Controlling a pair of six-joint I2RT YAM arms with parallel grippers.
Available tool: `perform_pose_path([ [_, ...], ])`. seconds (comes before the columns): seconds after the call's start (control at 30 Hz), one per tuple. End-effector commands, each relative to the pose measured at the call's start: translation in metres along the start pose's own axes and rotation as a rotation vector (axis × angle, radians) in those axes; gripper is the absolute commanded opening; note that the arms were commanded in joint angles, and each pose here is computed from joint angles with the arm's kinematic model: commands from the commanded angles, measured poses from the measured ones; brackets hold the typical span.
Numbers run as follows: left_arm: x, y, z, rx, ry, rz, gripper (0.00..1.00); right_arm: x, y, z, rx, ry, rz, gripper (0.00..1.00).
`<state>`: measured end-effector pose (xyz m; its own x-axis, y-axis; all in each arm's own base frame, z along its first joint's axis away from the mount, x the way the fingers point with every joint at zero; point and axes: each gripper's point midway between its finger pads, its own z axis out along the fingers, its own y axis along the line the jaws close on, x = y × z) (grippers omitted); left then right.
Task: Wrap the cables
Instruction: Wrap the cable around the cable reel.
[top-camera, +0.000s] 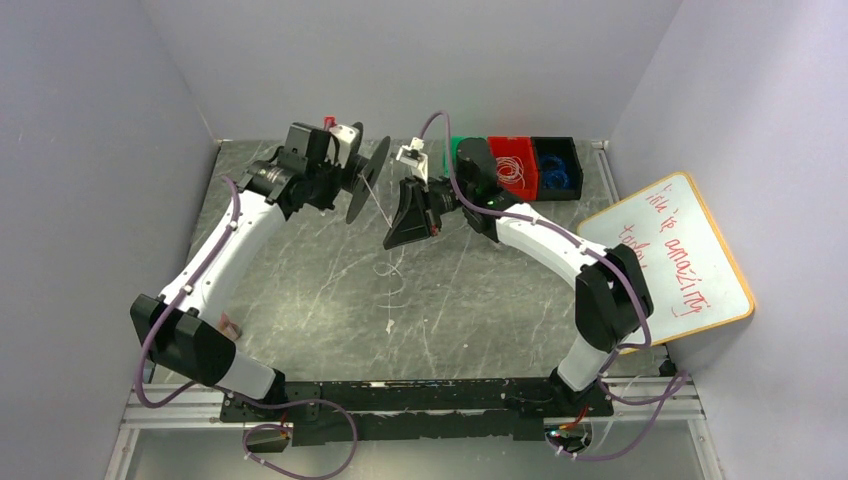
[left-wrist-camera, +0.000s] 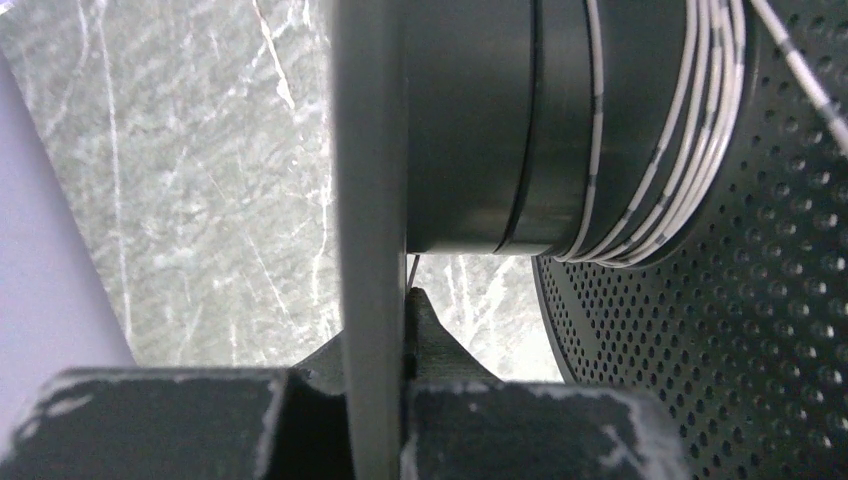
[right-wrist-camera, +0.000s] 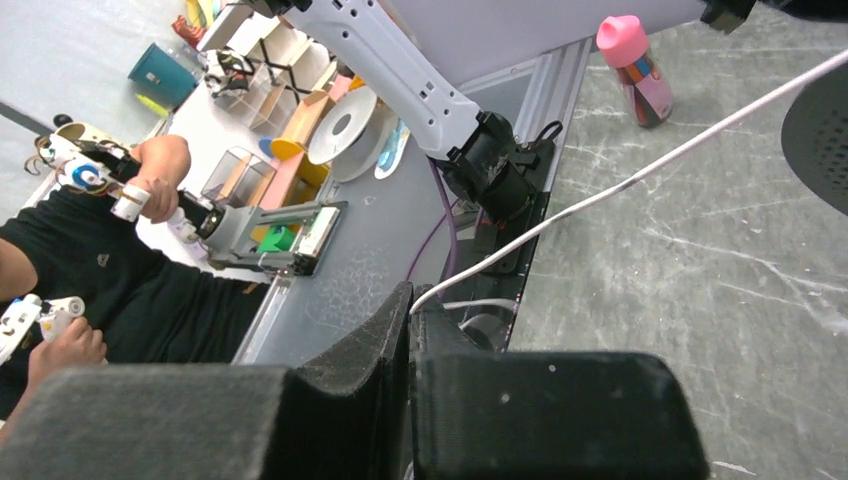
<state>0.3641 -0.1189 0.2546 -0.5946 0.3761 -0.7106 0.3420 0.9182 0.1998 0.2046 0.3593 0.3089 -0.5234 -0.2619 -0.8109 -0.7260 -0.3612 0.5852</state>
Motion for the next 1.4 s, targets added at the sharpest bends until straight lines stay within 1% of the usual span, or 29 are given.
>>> perform_pose_path([
  [0.0, -0.04, 0.02, -0.014, -0.008, -0.12, -0.2, 0.02, 0.015, 0.006, 0.006, -0.074, 0.056, -0.027, 0.05],
  [0.17, -0.048, 0.027, -0.022, 0.04, -0.15, -0.304, 0.02, 0.023, 0.0, 0.013, -0.087, 0.069, -0.01, 0.03],
  [0.4, -0.049, 0.029, -0.025, 0.099, -0.194, -0.349, 0.02, 0.032, -0.008, 0.018, -0.099, 0.083, 0.015, 0.0],
  [0.53, -0.051, 0.03, -0.023, 0.133, -0.249, -0.356, 0.02, 0.037, -0.01, 0.017, -0.106, 0.089, 0.013, 0.0],
  [0.73, -0.051, 0.023, -0.019, 0.227, -0.266, -0.37, 0.02, 0.038, -0.014, 0.017, -0.078, 0.084, -0.027, 0.0],
  [0.93, -0.059, 0.022, -0.03, 0.259, -0.305, -0.321, 0.02, 0.041, -0.027, 0.014, -0.004, 0.081, -0.035, 0.0],
  [1.13, -0.068, 0.011, -0.026, 0.34, -0.332, -0.316, 0.02, 0.047, -0.043, 0.011, 0.078, 0.115, -0.074, 0.0],
  [1.27, -0.068, 0.013, -0.018, 0.331, -0.332, -0.324, 0.02, 0.05, -0.047, 0.007, 0.115, 0.144, -0.114, 0.0],
  [1.37, -0.068, 0.018, -0.015, 0.294, -0.358, -0.338, 0.02, 0.051, -0.047, 0.005, 0.129, 0.161, -0.135, 0.0],
])
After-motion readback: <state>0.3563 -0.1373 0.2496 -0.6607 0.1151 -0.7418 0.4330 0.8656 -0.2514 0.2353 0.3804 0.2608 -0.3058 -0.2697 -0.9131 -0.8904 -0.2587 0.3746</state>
